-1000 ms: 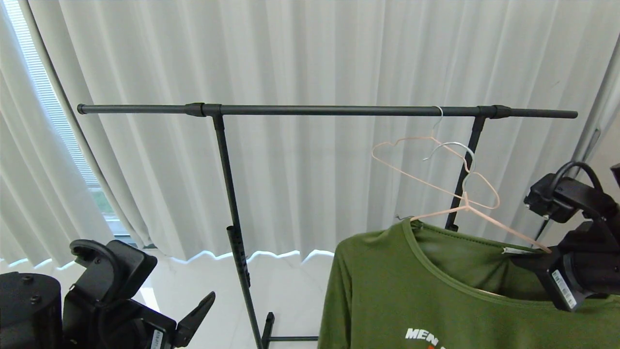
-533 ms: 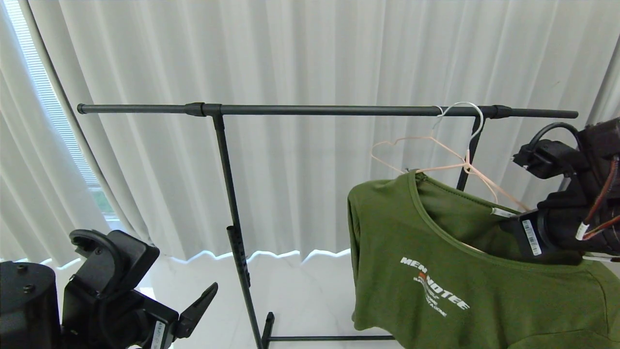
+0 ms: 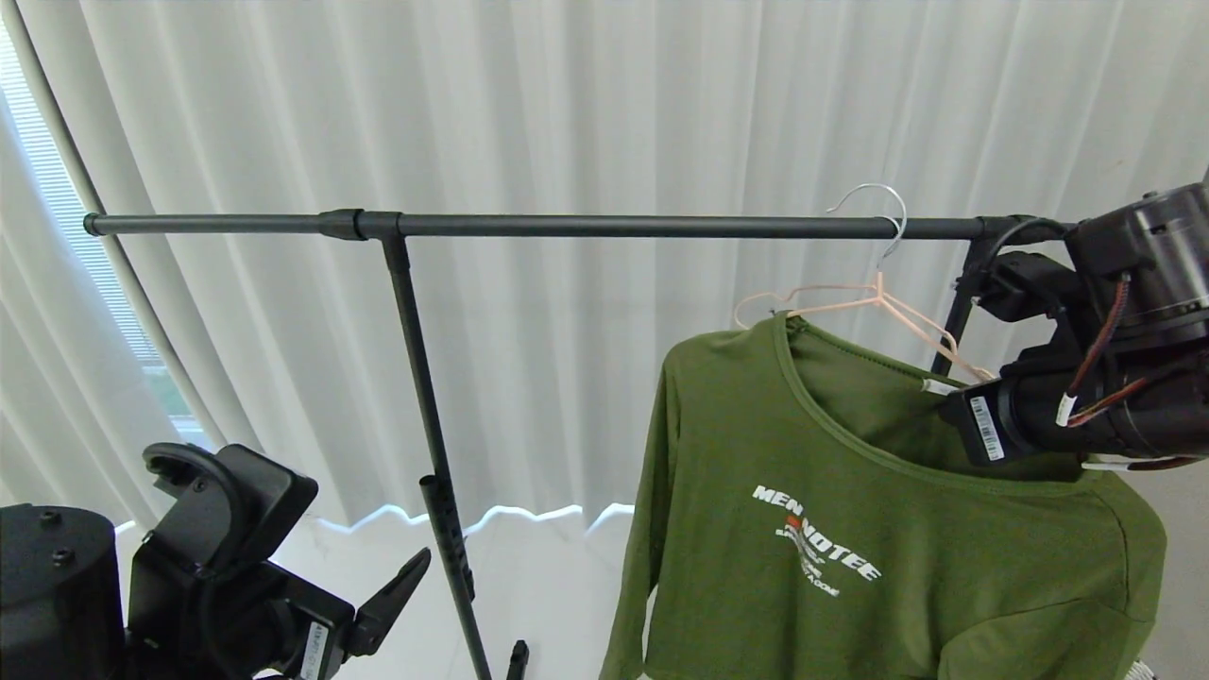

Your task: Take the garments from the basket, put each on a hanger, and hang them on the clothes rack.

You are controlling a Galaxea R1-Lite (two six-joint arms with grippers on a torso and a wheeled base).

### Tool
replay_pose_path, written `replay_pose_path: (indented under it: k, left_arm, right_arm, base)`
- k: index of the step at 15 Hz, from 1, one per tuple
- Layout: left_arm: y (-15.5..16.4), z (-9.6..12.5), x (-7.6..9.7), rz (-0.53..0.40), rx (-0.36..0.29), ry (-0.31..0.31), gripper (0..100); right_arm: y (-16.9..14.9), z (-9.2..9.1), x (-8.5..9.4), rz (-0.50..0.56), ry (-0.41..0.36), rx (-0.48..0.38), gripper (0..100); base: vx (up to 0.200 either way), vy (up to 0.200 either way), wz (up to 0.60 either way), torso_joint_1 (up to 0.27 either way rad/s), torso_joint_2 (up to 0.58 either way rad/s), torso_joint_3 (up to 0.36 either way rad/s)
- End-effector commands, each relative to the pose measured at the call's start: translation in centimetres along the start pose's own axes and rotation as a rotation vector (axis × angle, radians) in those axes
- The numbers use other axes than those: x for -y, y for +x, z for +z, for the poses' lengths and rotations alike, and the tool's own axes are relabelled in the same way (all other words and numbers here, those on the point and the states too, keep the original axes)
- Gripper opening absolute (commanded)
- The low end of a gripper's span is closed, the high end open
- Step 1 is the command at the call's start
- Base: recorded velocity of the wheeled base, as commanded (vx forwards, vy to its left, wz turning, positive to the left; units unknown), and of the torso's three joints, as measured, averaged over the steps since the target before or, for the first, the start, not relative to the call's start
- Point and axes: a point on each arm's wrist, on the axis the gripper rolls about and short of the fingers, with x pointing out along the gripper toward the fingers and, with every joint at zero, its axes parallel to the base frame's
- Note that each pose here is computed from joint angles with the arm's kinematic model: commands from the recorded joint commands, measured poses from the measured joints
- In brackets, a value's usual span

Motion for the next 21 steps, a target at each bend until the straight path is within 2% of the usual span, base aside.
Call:
replay_pose_path:
  k: [1,6,8,13,14,15,18,21]
  left_arm:
    - [0.0,0.0,0.0,0.0,-0.001,0.003,100]
    - [0.0,-0.1,0.0,-0.001,-0.005,0.008,100]
    - [0.0,-0.1,0.1,-0.001,-0.006,0.007,100]
    - [-0.2,0.0,0.6,-0.038,0.007,0.022,100]
    - [-0.2,0.0,0.6,-0.038,0.007,0.022,100]
    - [-0.2,0.0,0.7,-0.042,0.007,0.025,100]
    - [0.0,-0.1,0.7,-0.043,0.0,0.027,100]
    - [0.1,-0.1,0.8,-0.045,-0.006,0.029,100]
  right_arm:
    - [0.2,0.0,-0.3,0.006,-0.007,-0.006,0]
    - [1.4,0.5,-1.7,0.038,-0.02,0.029,0]
    - [2.0,0.8,-2.5,0.053,-0.029,0.033,0]
    - [4.5,3.4,-4.4,0.068,-0.038,0.052,0]
    - [4.5,3.4,-4.4,0.068,-0.038,0.052,0]
    - [5.8,3.4,-5.5,0.081,-0.057,0.032,0]
    - [8.3,3.2,-6.6,0.051,-0.072,-0.006,0]
    - [9.1,3.3,-7.0,0.044,-0.075,-0.012,0]
  base:
    - [0.2,0.0,0.0,0.002,0.01,0.002]
    - [0.2,0.0,0.0,0.003,0.0,0.0]
    - [0.0,0.0,0.0,0.0,0.0,0.0]
    - [0.0,0.0,0.0,0.0,0.0,0.0]
    - [0.0,0.0,0.0,0.0,0.0,0.0]
    - [0.0,0.0,0.0,0.0,0.0,0.0]
    - [0.0,0.0,0.0,0.0,0.0,0.0]
    - [0.0,0.0,0.0,0.0,0.0,0.0]
